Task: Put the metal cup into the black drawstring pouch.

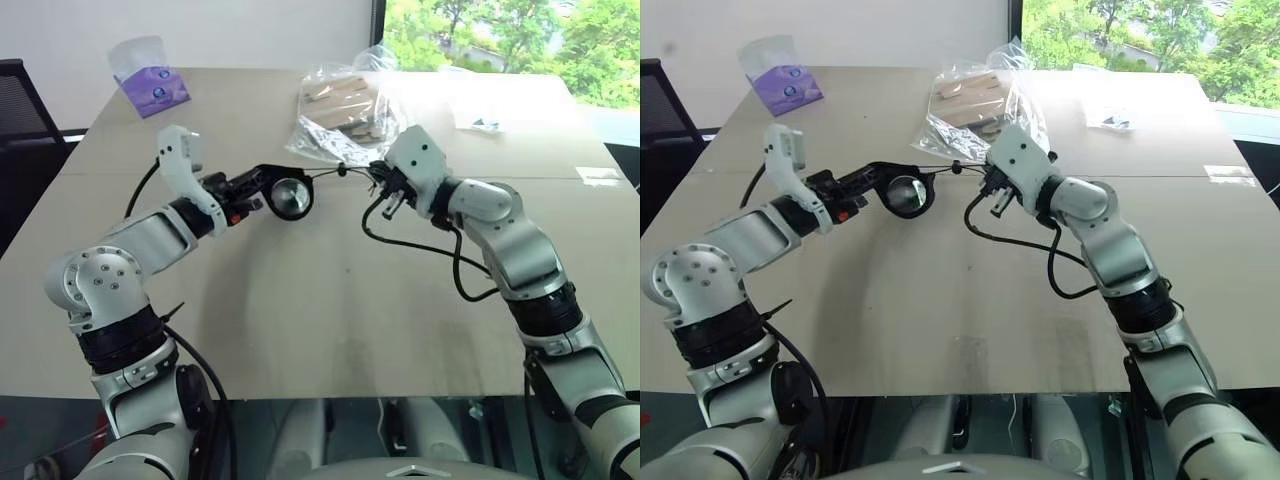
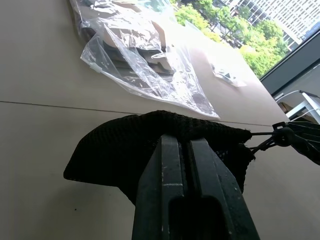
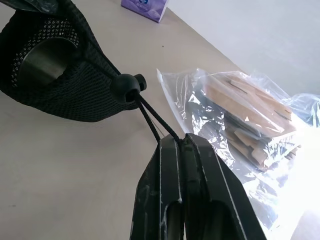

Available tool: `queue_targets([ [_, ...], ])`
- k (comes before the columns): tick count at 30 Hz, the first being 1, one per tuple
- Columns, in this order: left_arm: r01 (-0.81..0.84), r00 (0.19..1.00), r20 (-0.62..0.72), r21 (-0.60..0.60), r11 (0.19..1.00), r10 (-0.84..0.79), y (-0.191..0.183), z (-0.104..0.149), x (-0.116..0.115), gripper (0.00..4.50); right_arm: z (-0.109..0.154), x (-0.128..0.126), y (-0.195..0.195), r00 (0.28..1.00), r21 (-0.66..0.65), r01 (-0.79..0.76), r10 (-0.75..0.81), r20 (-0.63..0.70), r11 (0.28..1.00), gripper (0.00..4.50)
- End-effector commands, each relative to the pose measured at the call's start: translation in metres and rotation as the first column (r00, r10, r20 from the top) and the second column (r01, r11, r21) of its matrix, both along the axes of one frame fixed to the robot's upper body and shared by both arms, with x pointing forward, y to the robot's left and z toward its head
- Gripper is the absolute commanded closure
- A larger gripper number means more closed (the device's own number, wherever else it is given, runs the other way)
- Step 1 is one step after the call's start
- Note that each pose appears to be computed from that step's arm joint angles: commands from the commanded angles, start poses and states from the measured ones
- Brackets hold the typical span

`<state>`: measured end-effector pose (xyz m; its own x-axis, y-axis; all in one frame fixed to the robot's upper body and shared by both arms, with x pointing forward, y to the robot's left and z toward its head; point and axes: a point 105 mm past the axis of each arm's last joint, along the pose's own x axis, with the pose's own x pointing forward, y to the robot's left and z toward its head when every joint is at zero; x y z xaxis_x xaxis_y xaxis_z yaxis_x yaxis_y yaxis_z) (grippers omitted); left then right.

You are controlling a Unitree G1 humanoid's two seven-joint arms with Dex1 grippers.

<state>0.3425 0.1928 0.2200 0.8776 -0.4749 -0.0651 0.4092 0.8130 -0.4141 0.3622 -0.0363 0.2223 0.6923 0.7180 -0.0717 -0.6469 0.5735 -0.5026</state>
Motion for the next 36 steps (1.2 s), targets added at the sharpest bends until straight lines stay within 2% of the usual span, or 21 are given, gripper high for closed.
queue_targets([
  [1,-0.037,0.997,0.063,0.001,0.999,0.037,0.008,0.016,-0.001,4.50,0.023,-0.002,-0.004,0.997,0.035,0.007,-0.010,0.078,0.999,4.39],
  [17,-0.070,0.996,0.051,-0.043,0.997,0.072,0.015,0.018,0.001,4.50,0.012,-0.007,-0.005,1.000,0.081,-0.004,0.003,0.005,0.997,4.39],
  [28,0.006,0.998,0.064,-0.031,1.000,-0.004,-0.002,0.020,-0.001,4.50,0.037,-0.004,-0.002,0.989,0.064,-0.007,-0.003,0.150,0.998,4.39],
  [36,0.030,0.994,0.110,-0.043,0.999,-0.025,-0.007,0.030,-0.010,4.50,0.041,-0.001,0.001,0.981,0.056,-0.018,0.007,0.195,0.998,4.39],
])
